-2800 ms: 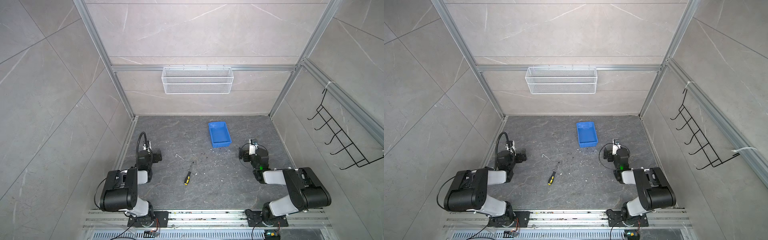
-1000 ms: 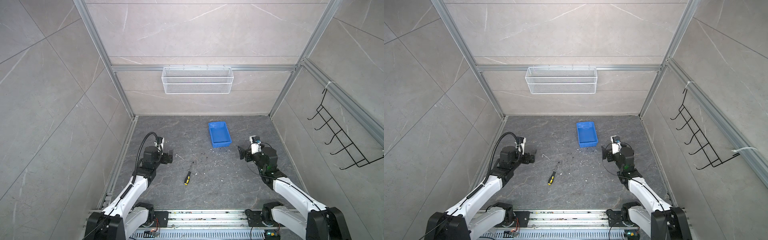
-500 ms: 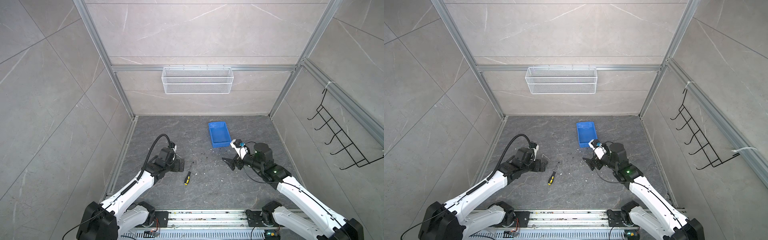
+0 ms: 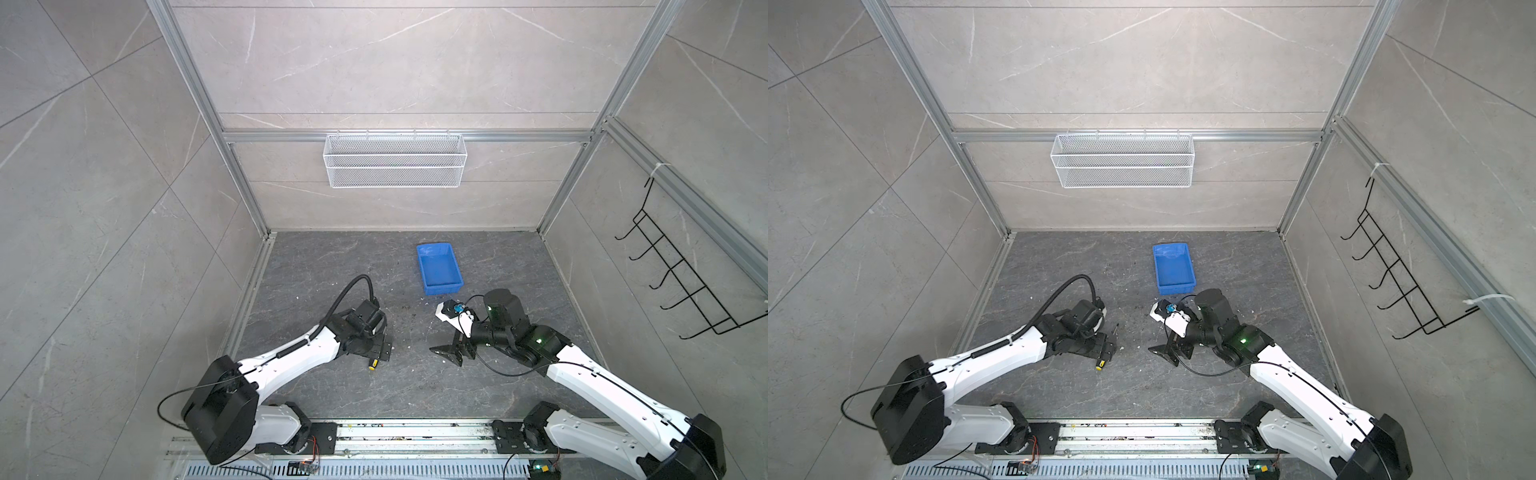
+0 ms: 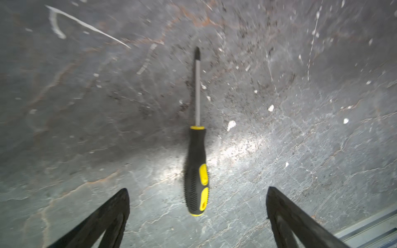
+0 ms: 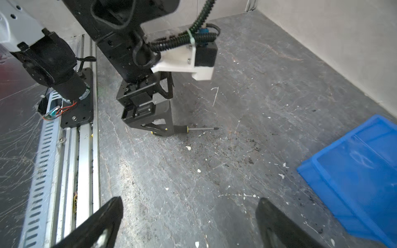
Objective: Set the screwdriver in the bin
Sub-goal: 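Lower the left gripper over the screwdriver handle while the right gripper approaches, then close the left gripper on the yellow-and-black screwdriver handle and lift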
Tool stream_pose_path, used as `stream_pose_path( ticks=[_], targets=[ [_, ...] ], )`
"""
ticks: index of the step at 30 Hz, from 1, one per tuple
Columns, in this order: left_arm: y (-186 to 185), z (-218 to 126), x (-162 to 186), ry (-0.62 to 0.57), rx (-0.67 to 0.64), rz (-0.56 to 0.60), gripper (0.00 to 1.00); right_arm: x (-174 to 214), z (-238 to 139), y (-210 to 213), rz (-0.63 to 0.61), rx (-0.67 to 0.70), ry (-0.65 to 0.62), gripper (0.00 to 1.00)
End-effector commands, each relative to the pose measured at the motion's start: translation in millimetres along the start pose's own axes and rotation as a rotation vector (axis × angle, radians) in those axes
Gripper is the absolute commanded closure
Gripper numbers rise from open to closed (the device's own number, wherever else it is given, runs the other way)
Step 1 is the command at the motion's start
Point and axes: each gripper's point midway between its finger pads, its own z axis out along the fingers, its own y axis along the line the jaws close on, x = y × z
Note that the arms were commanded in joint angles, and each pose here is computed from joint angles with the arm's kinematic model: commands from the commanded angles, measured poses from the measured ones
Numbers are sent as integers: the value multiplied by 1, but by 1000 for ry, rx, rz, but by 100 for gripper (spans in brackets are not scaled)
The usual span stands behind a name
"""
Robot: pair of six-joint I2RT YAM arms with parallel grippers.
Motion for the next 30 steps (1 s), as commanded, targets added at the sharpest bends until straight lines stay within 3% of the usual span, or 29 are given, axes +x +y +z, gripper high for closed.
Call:
stream_pose_path(
  ticks=[1,10,14,30],
  targets=[
    [2,8,10,93,-64,-25,0,-2,2,5,-26,-21,21,1],
    [16,25,26,210,-180,-1,12,3,3,5,-28,-15,43,1],
    [18,30,32,237,-196,3,22,5,3,4,-29,-3,49,1],
    [19,43,44,267,-200,1,77,-2,4,-7,-33,44,45,1]
  ],
)
